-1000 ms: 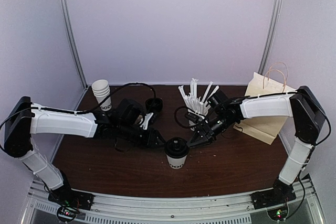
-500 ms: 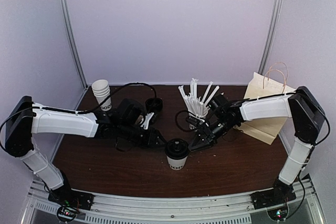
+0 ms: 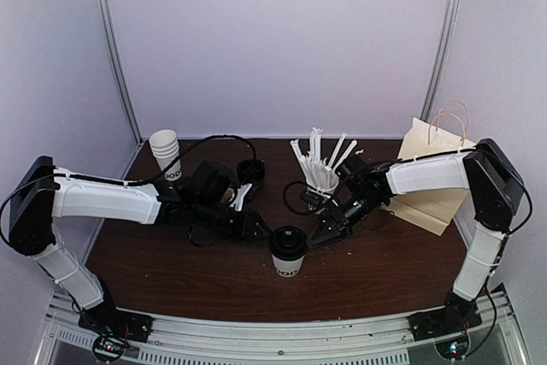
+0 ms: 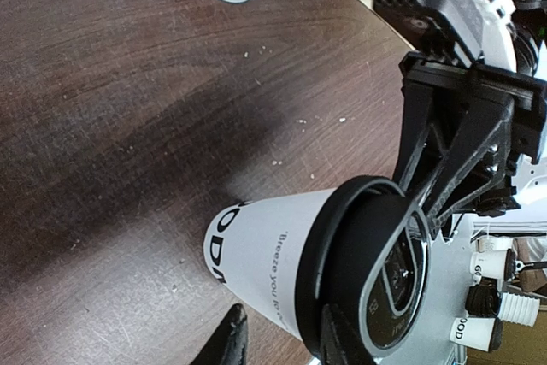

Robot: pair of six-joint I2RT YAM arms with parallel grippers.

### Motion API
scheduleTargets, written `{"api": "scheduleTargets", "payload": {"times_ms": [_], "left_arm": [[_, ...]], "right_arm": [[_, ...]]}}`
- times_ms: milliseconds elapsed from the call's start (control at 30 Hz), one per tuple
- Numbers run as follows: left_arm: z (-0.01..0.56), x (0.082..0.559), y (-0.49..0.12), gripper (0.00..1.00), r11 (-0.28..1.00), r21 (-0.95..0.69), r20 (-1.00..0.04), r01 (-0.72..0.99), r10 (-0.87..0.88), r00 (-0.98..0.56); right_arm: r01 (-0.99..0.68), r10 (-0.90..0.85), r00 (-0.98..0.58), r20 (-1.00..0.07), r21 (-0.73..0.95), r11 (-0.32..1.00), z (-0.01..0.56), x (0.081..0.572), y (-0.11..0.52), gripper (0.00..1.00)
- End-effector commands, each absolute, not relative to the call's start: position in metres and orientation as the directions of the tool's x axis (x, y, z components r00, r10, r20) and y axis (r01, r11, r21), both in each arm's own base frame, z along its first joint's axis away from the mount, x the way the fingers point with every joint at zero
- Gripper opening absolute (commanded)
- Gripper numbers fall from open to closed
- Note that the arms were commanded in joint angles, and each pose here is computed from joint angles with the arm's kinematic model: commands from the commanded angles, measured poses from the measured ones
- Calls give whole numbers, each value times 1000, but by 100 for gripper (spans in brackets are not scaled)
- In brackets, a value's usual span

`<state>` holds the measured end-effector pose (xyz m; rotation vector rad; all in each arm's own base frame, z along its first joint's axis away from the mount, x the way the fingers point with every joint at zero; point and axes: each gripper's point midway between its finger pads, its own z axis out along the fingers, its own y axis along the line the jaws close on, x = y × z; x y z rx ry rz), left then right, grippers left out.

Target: Pack the takeout coffee

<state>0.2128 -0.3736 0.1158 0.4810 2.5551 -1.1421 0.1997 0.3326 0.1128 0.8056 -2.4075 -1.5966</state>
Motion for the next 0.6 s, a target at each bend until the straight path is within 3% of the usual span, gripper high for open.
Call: {"api": "scheduleTargets", "payload": {"times_ms": [0,133,367,567], "left_arm": [[42,196,-335,28,777,-535,-251,333,231,-940],[14,187,-325,25,805,-517,-190,291,223,-956],[-20,179,-314,22,834,-496,-122,244,211,-970],[-2,188,-318,26,823,-486,-182,294,234,-955]], "right_arm": [[-382,-530,-848,-15,711,590,23,198,303,18],[-388,-542,-840,19,677,625,8,196,298,18],[-422,-553,-833,-20,669,612,16,199,299,17],[-469,-570,-815,-100,691,549,42,203,307,17]]}}
